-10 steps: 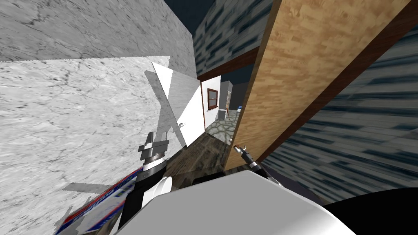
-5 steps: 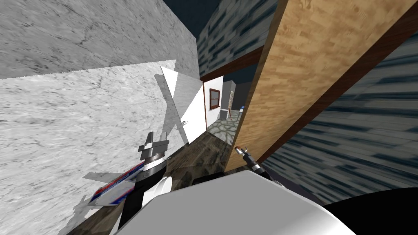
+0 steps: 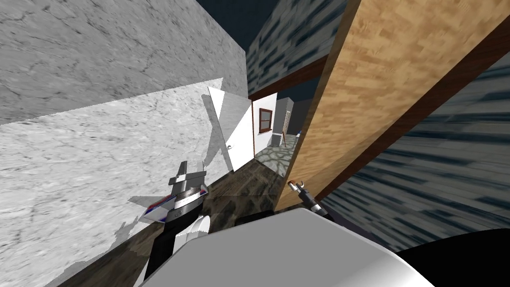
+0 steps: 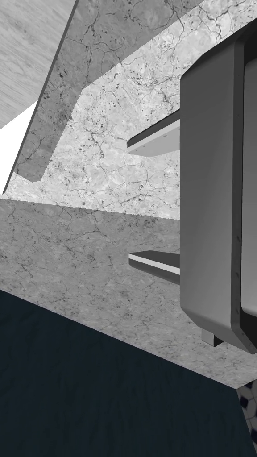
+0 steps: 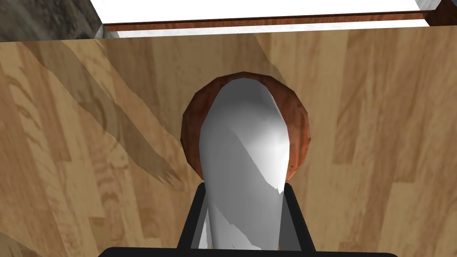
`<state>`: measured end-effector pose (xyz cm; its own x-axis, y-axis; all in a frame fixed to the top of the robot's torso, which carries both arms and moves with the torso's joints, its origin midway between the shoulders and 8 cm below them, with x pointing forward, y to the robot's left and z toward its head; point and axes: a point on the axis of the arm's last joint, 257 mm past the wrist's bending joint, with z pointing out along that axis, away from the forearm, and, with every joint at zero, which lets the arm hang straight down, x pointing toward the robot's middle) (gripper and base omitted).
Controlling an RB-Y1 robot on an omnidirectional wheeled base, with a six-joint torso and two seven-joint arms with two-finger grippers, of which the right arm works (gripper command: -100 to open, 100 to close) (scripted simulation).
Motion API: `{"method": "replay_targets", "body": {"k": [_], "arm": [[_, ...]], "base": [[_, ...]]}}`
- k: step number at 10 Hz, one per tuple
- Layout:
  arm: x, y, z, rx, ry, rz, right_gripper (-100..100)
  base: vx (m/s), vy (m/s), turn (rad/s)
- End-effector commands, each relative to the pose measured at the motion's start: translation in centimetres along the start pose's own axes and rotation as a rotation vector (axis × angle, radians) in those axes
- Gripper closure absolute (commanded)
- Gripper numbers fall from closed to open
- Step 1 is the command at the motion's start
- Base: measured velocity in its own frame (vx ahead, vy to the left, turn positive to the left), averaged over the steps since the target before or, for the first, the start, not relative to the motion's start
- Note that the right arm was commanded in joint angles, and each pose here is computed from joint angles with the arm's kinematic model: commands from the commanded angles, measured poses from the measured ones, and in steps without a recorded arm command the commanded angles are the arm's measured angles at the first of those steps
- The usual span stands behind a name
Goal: Pull the door open
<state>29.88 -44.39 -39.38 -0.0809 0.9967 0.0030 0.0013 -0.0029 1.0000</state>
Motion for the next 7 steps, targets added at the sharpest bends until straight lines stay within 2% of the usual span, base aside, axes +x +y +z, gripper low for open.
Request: {"method": "replay_targets", "body": {"k": [1,2,3,4,7], "arm": [[0.0,0.0,-0.65,0.000,0.001,-0.002,100],[0.0,0.0,-0.65,0.000,0.001,-0.002,100],[-0.1,0.1,-1.57,0.000,0.003,-0.003,100],[-0.1,0.1,-1.57,0.000,0.003,-0.003,100],[-0.2,0.2,-2.99,-0.001,0.007,-0.003,100]], "base": [[-0.128,-0.045,0.054],[-0.048,-0.019,-0.024],[-0.116,-0.030,0.197],[-0.113,-0.051,0.142],[-0.152,-0.060,0.147]]}}
